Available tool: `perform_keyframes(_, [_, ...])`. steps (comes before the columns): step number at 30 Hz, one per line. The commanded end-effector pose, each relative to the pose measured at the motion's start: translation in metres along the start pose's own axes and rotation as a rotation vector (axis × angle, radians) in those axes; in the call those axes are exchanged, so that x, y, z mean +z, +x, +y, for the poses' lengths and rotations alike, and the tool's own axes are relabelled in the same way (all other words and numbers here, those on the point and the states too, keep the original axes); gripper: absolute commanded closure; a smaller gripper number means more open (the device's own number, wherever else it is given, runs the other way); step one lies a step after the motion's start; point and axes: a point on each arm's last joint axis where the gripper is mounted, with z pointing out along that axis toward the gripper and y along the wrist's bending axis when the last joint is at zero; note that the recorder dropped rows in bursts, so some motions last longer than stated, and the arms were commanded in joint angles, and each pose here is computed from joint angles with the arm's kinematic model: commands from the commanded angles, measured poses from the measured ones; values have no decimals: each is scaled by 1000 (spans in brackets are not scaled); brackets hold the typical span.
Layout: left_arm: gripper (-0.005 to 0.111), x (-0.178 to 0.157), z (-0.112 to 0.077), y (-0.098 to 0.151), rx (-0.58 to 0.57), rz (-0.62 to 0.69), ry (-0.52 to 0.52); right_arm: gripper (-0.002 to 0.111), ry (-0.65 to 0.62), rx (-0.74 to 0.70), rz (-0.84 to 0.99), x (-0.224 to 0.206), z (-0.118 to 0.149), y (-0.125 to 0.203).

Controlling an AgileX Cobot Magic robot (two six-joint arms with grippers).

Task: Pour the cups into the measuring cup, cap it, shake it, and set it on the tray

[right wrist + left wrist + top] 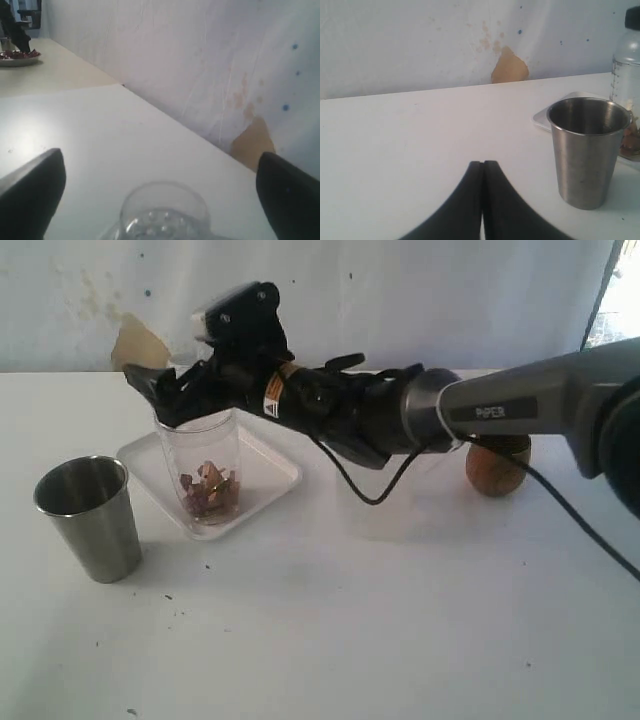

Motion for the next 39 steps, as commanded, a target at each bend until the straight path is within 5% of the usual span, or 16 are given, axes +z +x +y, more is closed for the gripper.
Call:
perform_keyframes(1, [107,0,0,1,-1,-5,1,28,44,-41,-70,-15,0,-66])
perform_keyframes(9, [107,0,0,1,-1,-5,1,109,295,-19,75,-76,-4,-167])
perform_keyframes(17, [107,0,0,1,-1,-5,1,108,394,-32,88,-161,18,-217])
perform_keyframes(29, [107,0,0,1,-1,-5,1,108,453,-2,-13,-309,70,-225])
perform_keyframes(39, [107,0,0,1,-1,-5,1,108,558,31,-104,-393,91,-239])
